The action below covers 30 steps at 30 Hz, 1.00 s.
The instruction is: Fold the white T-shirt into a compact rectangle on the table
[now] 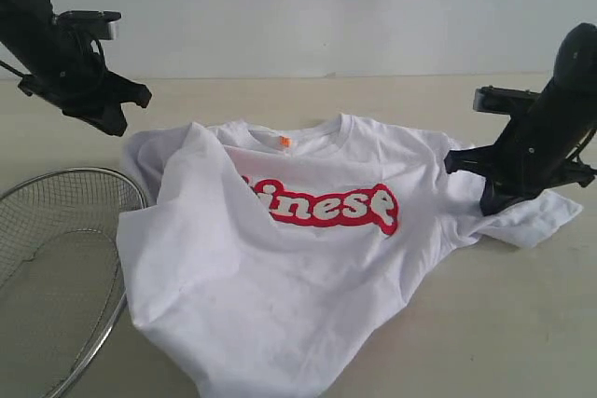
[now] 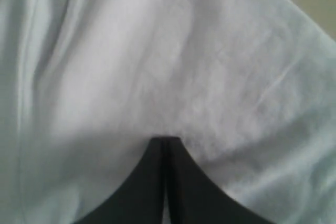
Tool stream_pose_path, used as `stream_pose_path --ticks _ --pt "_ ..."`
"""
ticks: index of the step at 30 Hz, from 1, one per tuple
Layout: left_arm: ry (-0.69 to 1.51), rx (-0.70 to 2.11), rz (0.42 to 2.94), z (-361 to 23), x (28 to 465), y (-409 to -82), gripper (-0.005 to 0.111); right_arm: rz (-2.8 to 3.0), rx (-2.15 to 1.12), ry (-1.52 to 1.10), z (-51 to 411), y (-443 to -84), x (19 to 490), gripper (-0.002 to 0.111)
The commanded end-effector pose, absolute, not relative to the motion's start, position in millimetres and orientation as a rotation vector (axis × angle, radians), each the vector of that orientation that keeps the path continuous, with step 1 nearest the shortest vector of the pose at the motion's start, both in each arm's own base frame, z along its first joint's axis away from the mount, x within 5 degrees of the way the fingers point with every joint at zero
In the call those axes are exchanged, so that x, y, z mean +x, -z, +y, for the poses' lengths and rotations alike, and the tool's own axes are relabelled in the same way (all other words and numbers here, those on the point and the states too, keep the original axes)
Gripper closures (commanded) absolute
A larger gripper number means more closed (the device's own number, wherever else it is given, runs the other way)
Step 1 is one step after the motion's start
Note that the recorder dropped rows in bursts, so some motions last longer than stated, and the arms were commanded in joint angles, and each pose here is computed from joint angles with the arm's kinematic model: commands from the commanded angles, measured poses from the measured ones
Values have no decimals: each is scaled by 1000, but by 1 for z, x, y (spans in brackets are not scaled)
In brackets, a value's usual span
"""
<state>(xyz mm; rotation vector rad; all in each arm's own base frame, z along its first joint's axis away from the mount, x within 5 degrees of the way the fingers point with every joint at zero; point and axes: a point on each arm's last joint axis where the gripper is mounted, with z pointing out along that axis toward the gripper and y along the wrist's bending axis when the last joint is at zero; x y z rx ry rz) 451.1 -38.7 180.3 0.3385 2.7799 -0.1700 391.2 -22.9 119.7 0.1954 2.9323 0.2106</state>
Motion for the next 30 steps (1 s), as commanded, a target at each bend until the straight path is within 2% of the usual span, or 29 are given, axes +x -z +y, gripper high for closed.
stream_pose_path --ticks 1,10,14,17,24,27,30 --pt "167 327 2775 -36 451 -185 102 2940 202 -161 -30 -108 406 108" --pt "165 323 2791 -36 450 -184 102 2956 221 -31 -52 -111 439 108" --pt "177 327 2832 -36 446 -184 102 2984 365 -32 -84 -107 445 108" --pt "174 317 2795 -36 445 -196 102 2950 466 -88 -102 -115 448 108" --pt "222 263 2705 -36 436 -261 102 2682 370 -489 -75 -175 461 108" --pt "367 310 2696 -46 432 -269 102 2677 252 -628 -55 -184 459 108" --pt "493 366 2666 -59 435 -263 102 2681 132 -740 -24 -187 459 108"
